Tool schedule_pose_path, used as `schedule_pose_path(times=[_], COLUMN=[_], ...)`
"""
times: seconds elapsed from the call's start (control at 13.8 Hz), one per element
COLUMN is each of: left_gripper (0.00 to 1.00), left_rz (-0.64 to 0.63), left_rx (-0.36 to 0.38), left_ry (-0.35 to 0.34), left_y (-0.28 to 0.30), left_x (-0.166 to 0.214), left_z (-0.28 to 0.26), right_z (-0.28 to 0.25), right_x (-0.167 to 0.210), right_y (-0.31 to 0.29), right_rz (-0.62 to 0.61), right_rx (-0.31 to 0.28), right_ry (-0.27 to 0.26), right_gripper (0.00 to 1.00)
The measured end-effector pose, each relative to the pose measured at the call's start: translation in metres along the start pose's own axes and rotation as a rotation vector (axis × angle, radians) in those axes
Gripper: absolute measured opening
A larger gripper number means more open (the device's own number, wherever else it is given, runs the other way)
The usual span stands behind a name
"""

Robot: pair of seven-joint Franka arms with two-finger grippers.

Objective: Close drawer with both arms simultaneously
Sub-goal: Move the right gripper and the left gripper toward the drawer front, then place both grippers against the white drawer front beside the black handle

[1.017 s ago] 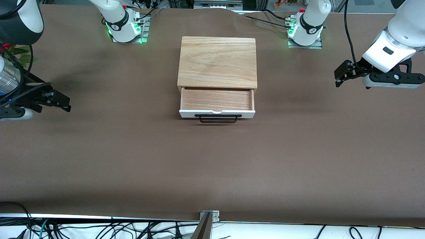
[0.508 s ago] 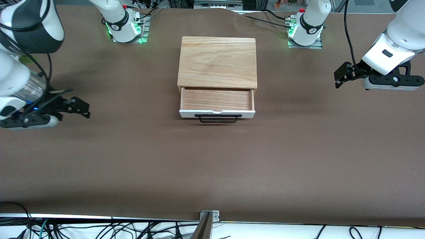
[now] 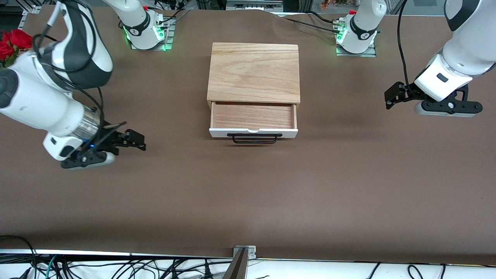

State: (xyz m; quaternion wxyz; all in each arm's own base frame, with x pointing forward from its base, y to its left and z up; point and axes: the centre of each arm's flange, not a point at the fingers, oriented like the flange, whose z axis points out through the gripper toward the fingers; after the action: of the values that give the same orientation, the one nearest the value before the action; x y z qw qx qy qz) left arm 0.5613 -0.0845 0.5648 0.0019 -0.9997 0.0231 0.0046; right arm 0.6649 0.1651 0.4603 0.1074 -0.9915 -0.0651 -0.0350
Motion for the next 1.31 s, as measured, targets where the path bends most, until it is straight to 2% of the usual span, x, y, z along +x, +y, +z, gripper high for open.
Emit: schedule_pose_path(times=[0.15,0.36,0.51,0.65,0.94,1.31], left_gripper=[1.0,1.0,1.0,1.0,1.0,1.0], left_rz=[0.005,0.031,0.046,0.065,0.05,0.043], left_rx=[-0.009,-0.039,-0.072,-0.091,-0.217,-0.313], left_ry=[-0.02,-0.053,-0.08,-0.086,-0.096,-0.131], left_y=[0.005,0.026,0.043,0.061,0.088,0.112], left_x=[0.008,0.024,0.034,0.046,0.074,0.094], left_z=[0.012,0.033,0.053,0.069,0.101,0.163], right_z=[0.025,0.053,0.073,0.095,0.137,0.164], right_x=[0.003,0.006,0.007,0.004,-0.003,-0.009], right_y=[-0.023,-0.049,-0.064,-0.086,-0.119,-0.137], right_rz=[-0.015,0.012,0.022,0.003,-0.011,-0.015], right_rx=[0.032,0.13,0.172,0.18,0.214,0.246], right_ry=[-0.001,0.01,0.009,0.003,-0.006,-0.04], right_gripper=[1.0,1.0,1.0,1.0,1.0,1.0])
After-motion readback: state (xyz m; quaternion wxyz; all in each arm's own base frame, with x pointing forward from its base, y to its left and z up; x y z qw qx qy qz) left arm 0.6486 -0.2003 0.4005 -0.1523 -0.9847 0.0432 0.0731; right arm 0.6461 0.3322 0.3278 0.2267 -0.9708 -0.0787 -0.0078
